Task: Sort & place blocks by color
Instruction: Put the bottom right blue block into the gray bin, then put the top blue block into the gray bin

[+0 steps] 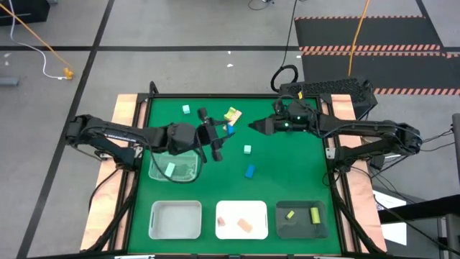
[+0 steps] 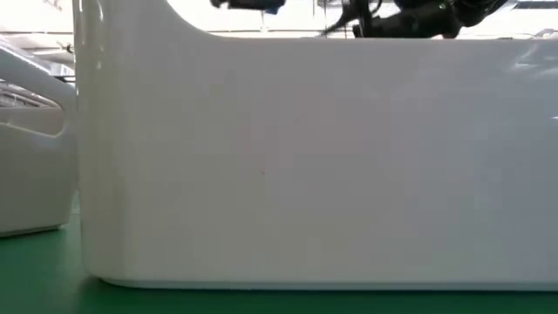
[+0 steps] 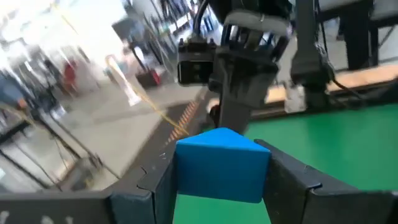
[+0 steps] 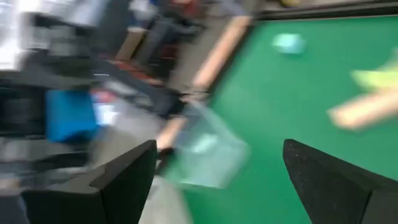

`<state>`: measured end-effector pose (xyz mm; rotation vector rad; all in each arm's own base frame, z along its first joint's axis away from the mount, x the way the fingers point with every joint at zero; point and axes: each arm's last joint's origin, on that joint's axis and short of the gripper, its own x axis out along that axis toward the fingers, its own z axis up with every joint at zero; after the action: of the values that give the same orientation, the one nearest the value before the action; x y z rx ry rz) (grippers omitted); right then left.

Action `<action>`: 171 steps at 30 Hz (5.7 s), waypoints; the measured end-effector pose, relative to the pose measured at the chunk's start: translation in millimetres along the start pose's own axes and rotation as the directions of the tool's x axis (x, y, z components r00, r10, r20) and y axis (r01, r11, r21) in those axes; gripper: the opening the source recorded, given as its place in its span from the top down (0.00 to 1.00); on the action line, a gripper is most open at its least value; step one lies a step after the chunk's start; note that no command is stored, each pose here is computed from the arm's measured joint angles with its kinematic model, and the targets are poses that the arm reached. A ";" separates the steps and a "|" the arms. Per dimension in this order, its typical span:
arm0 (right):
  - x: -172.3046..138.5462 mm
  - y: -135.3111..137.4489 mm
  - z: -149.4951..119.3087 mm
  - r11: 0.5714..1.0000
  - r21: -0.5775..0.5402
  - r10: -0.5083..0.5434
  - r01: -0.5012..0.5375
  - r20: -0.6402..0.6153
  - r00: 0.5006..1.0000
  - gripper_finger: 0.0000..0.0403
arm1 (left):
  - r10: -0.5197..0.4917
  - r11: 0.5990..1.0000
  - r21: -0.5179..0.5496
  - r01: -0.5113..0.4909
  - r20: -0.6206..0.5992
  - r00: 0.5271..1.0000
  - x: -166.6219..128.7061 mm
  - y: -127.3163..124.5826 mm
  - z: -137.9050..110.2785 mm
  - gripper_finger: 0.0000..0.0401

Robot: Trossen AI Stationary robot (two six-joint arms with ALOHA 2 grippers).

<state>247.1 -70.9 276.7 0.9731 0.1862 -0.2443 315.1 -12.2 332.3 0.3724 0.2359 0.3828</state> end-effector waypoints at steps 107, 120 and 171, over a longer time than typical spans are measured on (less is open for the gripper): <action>-29.3 -148.4 -47.5 0.691 -0.324 -0.722 0.646 -0.270 0.637 0.83 | -0.622 0.249 -0.966 -0.069 -0.214 0.753 -67.7 -108.8 -15.4 0.41; -20.3 -57.9 -22.3 0.983 -0.125 0.113 -0.132 -0.154 0.982 0.83 | -0.403 0.639 -0.745 0.192 -0.111 0.909 -26.0 -67.1 -10.4 0.41; 55.8 50.4 -55.5 0.872 0.129 0.459 -0.473 0.126 0.879 0.83 | -0.030 0.993 -0.114 0.036 0.048 0.998 -2.8 -27.5 5.5 0.23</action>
<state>312.4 -4.2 271.4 1.1295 -0.1591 0.1464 322.9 -38.7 326.8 0.2635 0.1734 0.3531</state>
